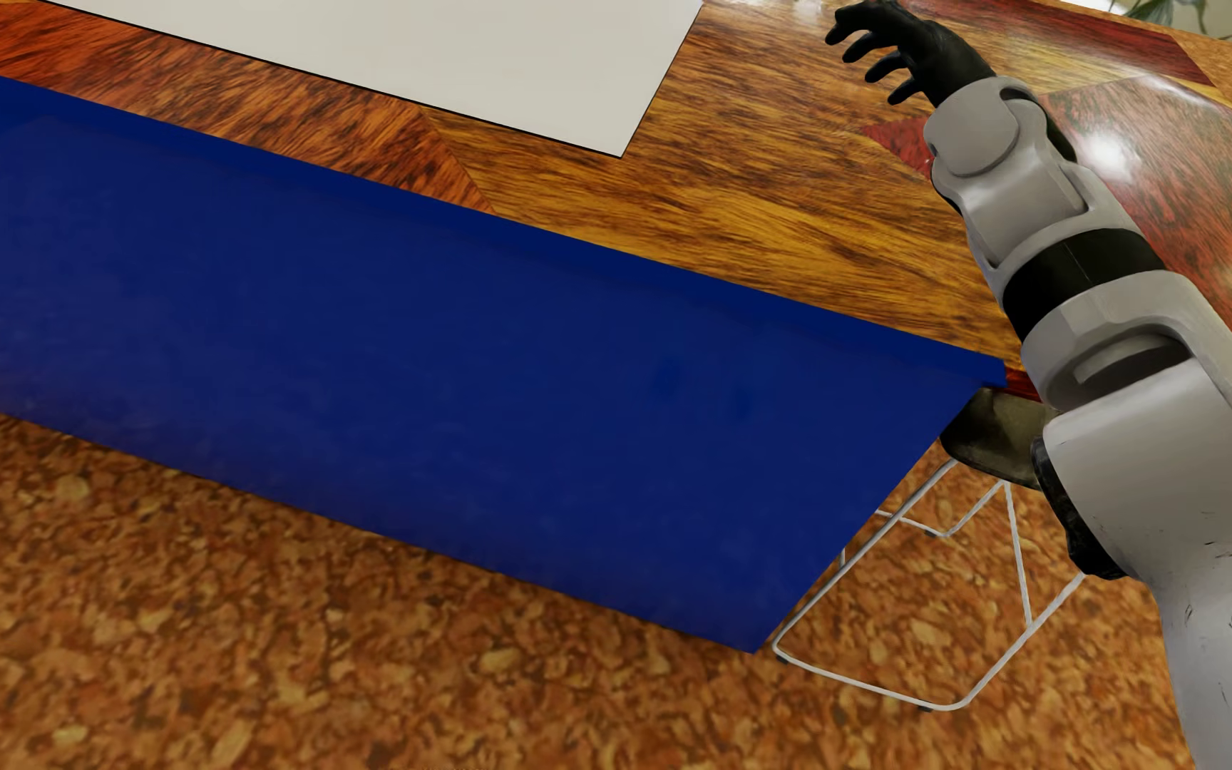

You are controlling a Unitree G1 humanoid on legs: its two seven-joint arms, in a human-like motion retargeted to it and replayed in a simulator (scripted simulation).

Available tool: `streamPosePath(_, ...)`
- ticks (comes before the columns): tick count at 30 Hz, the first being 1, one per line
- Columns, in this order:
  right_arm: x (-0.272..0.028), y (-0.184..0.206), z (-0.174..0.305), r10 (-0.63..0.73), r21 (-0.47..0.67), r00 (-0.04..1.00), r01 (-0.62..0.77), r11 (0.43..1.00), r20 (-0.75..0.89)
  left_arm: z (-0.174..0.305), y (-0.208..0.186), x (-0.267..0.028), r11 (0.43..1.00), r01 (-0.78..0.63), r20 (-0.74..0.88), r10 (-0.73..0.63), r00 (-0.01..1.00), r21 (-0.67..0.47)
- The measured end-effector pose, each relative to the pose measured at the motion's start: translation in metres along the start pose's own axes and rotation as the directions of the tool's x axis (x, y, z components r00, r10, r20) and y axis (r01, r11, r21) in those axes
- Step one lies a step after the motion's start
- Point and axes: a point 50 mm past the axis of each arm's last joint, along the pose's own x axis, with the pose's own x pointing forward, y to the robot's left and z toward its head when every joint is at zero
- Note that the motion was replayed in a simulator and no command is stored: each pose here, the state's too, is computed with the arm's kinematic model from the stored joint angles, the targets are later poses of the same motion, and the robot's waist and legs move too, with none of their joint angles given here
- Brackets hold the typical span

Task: Reach

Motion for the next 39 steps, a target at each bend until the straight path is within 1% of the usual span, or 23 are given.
streamPosePath(2,0.001,-0.046,0.025,-0.098,-0.072,0.994,0.101,0.992,0.05,-0.009,0.01,-0.003,1.0,-0.024,-0.026,0.024,0.999,0.006)
streamPosePath(3,0.001,-0.06,0.035,-0.123,-0.114,0.99,0.13,0.985,0.069,-0.014,0.012,-0.005,1.0,-0.027,-0.041,0.028,0.999,0.016)
streamPosePath(5,0.0,-0.075,0.055,-0.155,-0.136,0.982,0.169,0.976,0.11,-0.02,0.012,-0.006,0.999,-0.015,-0.067,0.017,0.998,0.044)
streamPosePath(8,0.004,-0.05,0.042,-0.093,-0.172,0.994,0.103,0.98,0.062,-0.028,0.008,-0.006,0.998,0.001,-0.104,0.005,0.995,0.057)
streamPosePath(9,0.005,-0.043,0.039,-0.073,-0.204,0.996,0.081,0.976,0.046,-0.028,0.007,-0.006,0.998,0.007,-0.108,0.0,0.994,0.061)
streamPosePath(10,0.006,-0.04,0.038,-0.065,-0.216,0.997,0.073,0.974,0.04,-0.029,0.006,-0.006,0.998,0.008,-0.108,-0.002,0.994,0.059)
streamPosePath(15,0.007,-0.04,0.051,-0.067,-0.192,0.995,0.08,0.978,0.075,-0.021,0.002,-0.005,0.999,0.009,-0.071,-0.007,0.997,0.04)
streamPosePath(19,0.006,-0.043,0.052,-0.077,-0.179,0.994,0.089,0.98,0.076,-0.019,0.003,-0.004,0.999,0.005,-0.066,-0.003,0.998,0.032)
streamPosePath(24,0.006,-0.039,0.045,-0.063,-0.212,0.996,0.074,0.974,0.056,-0.022,0.005,-0.006,0.999,0.001,-0.076,0.002,0.997,0.037)
streamPosePath(32,0.006,-0.043,0.052,-0.074,-0.194,0.994,0.087,0.977,0.075,-0.023,0.01,-0.005,0.999,-0.015,-0.08,0.017,0.997,0.03)
streamPosePath(39,0.006,-0.044,0.059,-0.079,-0.181,0.993,0.095,0.979,0.092,-0.021,0.005,-0.005,1.0,-0.002,-0.073,0.004,0.997,0.03)
